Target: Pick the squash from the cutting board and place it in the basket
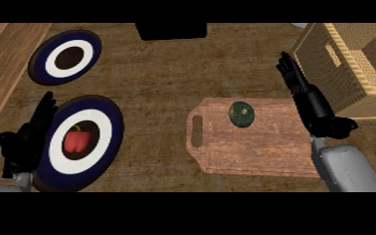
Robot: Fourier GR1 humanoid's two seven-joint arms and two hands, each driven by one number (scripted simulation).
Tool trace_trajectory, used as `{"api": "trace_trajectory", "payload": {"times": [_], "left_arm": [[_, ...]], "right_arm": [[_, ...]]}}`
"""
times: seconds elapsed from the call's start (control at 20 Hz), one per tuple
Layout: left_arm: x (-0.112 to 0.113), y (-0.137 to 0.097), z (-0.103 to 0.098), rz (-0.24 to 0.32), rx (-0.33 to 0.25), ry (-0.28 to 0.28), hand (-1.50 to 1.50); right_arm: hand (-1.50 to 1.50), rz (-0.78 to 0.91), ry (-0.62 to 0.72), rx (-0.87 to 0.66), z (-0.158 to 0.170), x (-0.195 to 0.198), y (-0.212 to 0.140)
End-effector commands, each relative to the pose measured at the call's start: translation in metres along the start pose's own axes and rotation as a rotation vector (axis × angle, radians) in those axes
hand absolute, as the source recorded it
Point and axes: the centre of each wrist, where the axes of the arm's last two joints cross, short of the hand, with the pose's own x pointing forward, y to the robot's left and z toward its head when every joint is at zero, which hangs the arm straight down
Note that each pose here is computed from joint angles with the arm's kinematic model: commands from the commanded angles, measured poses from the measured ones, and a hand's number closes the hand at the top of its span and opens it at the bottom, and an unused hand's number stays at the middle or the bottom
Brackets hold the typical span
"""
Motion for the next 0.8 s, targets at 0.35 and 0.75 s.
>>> {"api": "trace_trajectory", "payload": {"times": [0.35, 0.75], "left_arm": [[0.065, -0.092, 0.012, 0.307, -0.108, -0.200, 0.00], [0.069, -0.092, 0.019, 0.311, -0.077, -0.201, 0.00]], "right_arm": [[1.50, -0.015, -0.238, 0.164, 0.021, 0.020, 0.052], [-1.50, 0.280, -0.019, -0.275, 0.032, 0.027, 0.128]]}}
